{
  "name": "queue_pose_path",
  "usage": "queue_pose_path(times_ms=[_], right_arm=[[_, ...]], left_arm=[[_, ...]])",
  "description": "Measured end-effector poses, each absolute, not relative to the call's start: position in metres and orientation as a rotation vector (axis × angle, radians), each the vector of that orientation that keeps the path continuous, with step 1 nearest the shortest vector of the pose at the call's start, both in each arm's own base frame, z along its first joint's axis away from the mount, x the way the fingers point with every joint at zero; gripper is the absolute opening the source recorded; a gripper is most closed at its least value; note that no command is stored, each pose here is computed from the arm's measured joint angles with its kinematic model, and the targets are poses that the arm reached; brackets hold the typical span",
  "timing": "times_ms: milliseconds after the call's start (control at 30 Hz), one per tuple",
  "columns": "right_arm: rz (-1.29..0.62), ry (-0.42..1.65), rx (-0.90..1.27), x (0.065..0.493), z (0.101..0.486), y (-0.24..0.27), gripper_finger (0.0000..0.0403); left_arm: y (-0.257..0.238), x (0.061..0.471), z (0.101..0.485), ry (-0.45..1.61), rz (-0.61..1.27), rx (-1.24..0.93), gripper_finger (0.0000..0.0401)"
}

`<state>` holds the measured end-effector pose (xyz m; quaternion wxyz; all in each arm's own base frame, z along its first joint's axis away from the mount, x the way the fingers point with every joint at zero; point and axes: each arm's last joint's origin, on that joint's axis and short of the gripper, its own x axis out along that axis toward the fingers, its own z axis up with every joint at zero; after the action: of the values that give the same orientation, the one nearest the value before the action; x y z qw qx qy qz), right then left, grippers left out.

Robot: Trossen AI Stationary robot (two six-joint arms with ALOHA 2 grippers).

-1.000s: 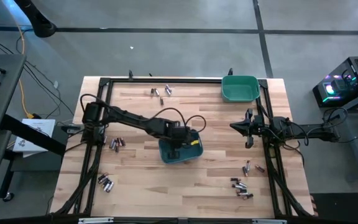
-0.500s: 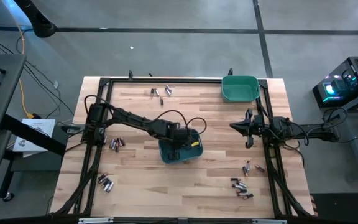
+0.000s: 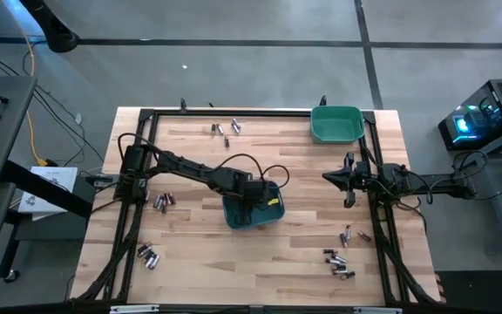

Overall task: Sort batteries
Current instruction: Put the silver battery into the blue bin

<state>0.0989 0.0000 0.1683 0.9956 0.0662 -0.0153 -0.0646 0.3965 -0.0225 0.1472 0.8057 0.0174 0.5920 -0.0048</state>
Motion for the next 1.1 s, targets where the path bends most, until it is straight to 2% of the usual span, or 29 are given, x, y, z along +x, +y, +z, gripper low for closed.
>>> queue_pose_path(times_ms=[167,400,533,633,767,1100], right_arm=[[-0.129,-0.03,0.133,0.099,0.168,0.0,0.0],[-0.13,-0.03,0.132,0.099,0.168,0.0,0.0],[-0.129,-0.029,0.132,0.099,0.168,0.0,0.0],[-0.129,-0.031,0.133,0.099,0.168,0.0,0.0],[-0.13,-0.031,0.132,0.099,0.168,0.0,0.0],[-0.129,-0.03,0.133,0.099,0.168,0.0,0.0]], left_arm=[[-0.019,0.401,0.17,1.265,-0.01,0.043,0.0165],[-0.008,0.39,0.231,1.102,0.02,0.045,0.017],[0.004,0.371,0.275,0.977,0.141,0.098,0.017],[0.017,0.352,0.293,0.925,0.254,0.126,0.017],[0.05,0.329,0.288,0.943,0.357,0.055,0.017],[0.168,0.291,0.225,1.032,0.756,-0.337,0.017]])
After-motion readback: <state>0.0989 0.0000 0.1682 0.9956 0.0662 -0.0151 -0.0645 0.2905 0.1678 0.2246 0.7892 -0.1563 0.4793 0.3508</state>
